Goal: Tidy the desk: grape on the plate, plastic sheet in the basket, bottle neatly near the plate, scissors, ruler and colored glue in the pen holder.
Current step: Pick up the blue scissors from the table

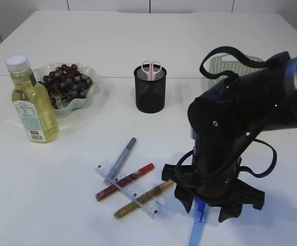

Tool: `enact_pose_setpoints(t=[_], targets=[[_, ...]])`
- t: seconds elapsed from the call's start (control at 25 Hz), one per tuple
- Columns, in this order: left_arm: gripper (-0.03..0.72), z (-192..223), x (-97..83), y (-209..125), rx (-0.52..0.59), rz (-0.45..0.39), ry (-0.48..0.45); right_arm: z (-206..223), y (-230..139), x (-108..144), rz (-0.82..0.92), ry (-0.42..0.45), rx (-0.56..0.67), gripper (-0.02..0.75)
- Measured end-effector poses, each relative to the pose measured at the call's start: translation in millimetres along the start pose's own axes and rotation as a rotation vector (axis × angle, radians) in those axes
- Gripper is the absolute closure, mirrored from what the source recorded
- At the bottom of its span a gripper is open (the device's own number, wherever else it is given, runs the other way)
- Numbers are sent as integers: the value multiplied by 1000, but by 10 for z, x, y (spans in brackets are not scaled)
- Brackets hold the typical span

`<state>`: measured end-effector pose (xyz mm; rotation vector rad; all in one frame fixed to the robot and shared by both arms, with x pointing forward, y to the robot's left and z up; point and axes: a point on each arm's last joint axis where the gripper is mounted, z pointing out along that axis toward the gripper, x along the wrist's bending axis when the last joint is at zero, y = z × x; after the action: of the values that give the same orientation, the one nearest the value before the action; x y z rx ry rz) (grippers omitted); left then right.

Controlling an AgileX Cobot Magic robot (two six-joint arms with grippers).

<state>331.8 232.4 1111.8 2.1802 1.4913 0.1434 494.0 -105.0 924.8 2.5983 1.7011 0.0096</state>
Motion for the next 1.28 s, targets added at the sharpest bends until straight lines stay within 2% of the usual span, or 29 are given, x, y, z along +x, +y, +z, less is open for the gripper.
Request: enact_pose_setpoints(t=[0.32,0.76,1.12,1.28], targets=[[450,0,0,0,0,0,0,0,14,18,-4,20,-16,261],[451,0,0,0,0,0,0,177,-7,46,18,-11,32,261],[451,0,0,0,0,0,0,177,11,60,9,6,13,262],[451,0,0,0,0,0,0,178,46,42,-31,-14,-25,262]])
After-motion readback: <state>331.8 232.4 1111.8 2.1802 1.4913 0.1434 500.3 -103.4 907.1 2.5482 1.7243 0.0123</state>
